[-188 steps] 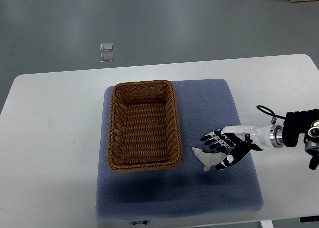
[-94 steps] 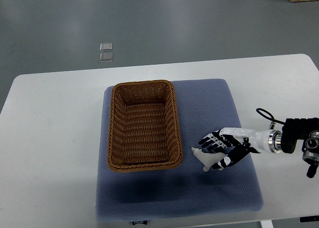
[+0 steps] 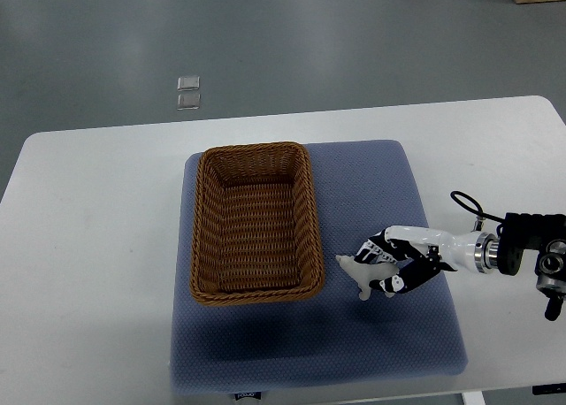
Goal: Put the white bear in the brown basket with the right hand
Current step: 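Lift the white bear up off the cushion with the right hand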
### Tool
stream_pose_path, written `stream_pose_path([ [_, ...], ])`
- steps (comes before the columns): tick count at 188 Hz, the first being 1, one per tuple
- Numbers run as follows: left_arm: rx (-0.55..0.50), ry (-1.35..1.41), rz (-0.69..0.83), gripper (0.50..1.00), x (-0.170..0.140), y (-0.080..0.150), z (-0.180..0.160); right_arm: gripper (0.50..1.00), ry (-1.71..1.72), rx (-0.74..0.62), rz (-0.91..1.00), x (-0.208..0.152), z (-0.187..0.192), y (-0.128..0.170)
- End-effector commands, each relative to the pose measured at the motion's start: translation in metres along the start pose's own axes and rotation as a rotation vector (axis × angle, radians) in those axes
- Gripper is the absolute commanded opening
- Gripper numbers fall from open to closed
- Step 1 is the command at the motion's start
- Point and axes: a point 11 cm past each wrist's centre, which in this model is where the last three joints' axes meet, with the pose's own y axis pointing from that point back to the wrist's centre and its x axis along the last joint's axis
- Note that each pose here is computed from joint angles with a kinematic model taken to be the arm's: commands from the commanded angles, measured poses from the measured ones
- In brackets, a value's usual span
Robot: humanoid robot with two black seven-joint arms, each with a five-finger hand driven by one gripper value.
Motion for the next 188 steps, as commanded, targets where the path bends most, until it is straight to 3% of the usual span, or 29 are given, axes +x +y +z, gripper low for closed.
stream_pose_path([
  [1,0.0,0.0,-0.002,1.0,-0.001,0.0,0.0,0.578,0.01,0.005,0.029,0.008,-0.002,0.003],
  [49,0.0,-0.001,-0.006,1.0,-0.002,0.0,0.0,0.58,0.057,0.051,0.123,0.048,-0.028,0.019],
  [138,0.0,-0.005,-0.012,1.0,-0.004,0.0,0.0,0.596,0.297,0.131,0.198,0.132,-0.145,0.074],
  [170,0.0,-0.005,-0.015,1.0,-0.005,0.0,0.0,0.603,0.314,0.12,0.207,0.139,-0.161,0.073],
  [188,0.0,-0.005,-0.013,1.0,-0.005,0.0,0.0,0.603,0.318,0.129,0.189,0.137,-0.168,0.054],
])
